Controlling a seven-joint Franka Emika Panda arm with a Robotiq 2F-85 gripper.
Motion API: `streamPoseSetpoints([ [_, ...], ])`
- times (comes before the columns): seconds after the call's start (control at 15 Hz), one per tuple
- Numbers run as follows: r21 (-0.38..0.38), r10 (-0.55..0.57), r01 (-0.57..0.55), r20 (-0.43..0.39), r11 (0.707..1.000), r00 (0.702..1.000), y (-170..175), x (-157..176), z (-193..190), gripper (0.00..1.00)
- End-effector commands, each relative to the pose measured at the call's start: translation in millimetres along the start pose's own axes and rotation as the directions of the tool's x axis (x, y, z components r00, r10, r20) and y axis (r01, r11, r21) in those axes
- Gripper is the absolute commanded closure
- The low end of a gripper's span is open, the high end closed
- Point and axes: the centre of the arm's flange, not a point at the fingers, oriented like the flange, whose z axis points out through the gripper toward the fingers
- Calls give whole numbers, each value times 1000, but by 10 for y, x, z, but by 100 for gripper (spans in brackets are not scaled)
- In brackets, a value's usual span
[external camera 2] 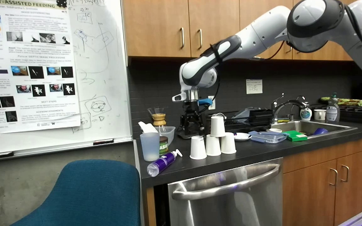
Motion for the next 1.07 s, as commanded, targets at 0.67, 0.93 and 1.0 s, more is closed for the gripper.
streamPoseSetpoints([
  [0.67, -5, 26, -26, -24, 1000, 999, 20, -106, 185, 0],
  [0.93, -12, 28, -28, -28, 1000, 999, 10, -94, 238, 0],
  [1.0, -14, 28, -28, -29, 1000, 999, -4, -79, 250, 0],
])
